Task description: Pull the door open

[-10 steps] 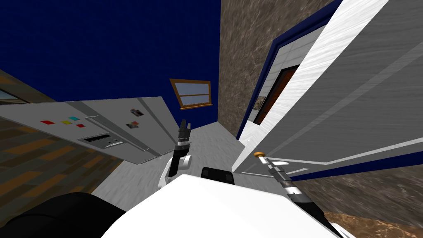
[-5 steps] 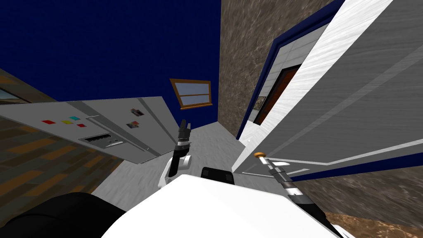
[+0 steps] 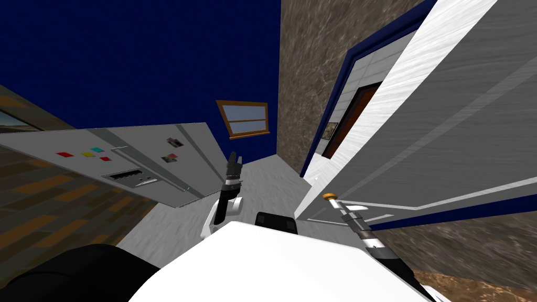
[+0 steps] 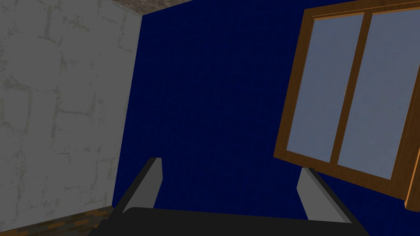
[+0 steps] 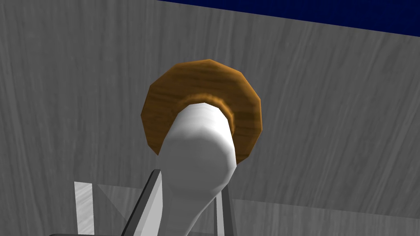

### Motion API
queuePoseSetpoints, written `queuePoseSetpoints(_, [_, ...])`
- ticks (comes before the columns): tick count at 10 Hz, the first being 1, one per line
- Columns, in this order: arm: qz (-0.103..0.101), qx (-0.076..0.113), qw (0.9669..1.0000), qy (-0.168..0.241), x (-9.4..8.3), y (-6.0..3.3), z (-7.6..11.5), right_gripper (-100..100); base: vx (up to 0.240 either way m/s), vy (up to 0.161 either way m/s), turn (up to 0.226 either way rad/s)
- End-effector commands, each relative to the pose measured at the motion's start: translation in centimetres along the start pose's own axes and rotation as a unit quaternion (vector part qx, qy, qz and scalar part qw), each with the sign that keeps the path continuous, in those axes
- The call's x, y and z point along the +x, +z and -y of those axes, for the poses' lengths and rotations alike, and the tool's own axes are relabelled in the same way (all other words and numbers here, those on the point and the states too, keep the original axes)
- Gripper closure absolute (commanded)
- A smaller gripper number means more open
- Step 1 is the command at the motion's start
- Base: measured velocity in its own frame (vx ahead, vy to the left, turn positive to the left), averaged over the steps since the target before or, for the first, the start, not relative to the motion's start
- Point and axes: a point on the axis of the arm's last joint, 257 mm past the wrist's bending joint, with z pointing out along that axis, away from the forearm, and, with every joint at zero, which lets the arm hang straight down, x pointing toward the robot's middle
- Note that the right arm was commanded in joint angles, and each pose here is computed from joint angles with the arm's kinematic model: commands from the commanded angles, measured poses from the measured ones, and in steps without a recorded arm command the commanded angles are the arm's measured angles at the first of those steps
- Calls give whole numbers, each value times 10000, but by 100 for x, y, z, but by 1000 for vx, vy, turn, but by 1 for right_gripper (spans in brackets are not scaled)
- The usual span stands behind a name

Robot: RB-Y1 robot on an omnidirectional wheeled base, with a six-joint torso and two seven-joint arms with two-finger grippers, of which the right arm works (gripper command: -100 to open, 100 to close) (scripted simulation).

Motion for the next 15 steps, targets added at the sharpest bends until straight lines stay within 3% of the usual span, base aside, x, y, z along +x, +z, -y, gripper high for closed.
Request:
queuePoseSetpoints(1, [-3,-3,10000,-8,-10,-41,-5,100,0,0,0])
queuePoseSetpoints(15, [-6,-5,10000,-8,-14,-73,-5,100,0,0,1])
